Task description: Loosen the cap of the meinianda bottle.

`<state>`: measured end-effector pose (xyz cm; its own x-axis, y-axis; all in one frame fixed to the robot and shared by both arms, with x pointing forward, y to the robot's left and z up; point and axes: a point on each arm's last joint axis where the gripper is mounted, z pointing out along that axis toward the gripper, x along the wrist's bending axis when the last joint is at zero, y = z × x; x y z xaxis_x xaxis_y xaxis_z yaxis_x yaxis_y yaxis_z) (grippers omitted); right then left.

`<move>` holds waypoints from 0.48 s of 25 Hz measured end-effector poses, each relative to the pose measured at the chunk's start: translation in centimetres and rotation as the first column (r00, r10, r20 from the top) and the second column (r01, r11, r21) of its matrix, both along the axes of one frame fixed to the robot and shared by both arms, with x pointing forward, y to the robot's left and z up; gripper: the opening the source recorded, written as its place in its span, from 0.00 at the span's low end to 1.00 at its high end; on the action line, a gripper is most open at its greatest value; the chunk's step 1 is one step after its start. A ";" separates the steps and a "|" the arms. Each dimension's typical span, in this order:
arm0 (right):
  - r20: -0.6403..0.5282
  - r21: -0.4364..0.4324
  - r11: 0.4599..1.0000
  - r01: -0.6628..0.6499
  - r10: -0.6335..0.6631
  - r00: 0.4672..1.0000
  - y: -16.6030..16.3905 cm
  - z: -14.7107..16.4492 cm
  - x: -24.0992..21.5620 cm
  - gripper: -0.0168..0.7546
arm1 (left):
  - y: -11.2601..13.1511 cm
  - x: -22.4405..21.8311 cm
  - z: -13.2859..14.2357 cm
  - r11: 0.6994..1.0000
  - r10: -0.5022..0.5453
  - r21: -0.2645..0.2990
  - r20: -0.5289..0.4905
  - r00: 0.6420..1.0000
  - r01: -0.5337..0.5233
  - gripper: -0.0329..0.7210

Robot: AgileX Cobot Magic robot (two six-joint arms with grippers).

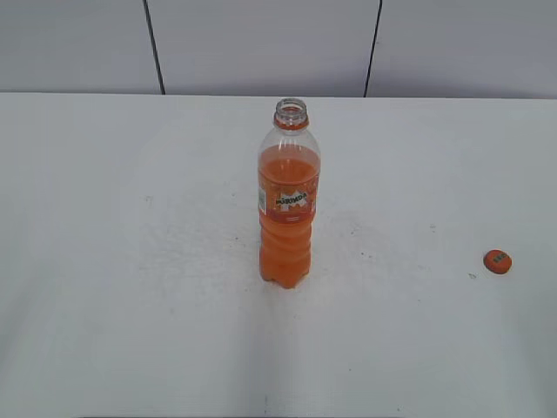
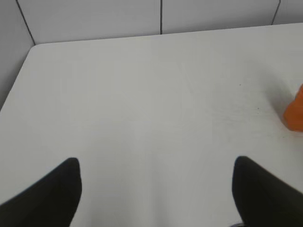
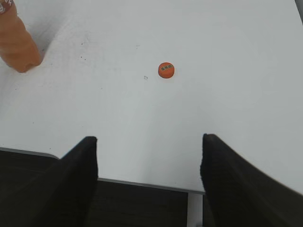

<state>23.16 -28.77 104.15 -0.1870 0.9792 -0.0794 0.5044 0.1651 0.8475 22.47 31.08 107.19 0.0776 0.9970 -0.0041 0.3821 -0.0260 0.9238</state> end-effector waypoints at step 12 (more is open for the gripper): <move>0.075 -0.032 0.999 -0.005 0.007 0.997 -0.1 -0.2 0.8 0.69 | -0.2 0.2 0.0 1.000 -0.017 0.003 0.013 1.000 0.017 0.83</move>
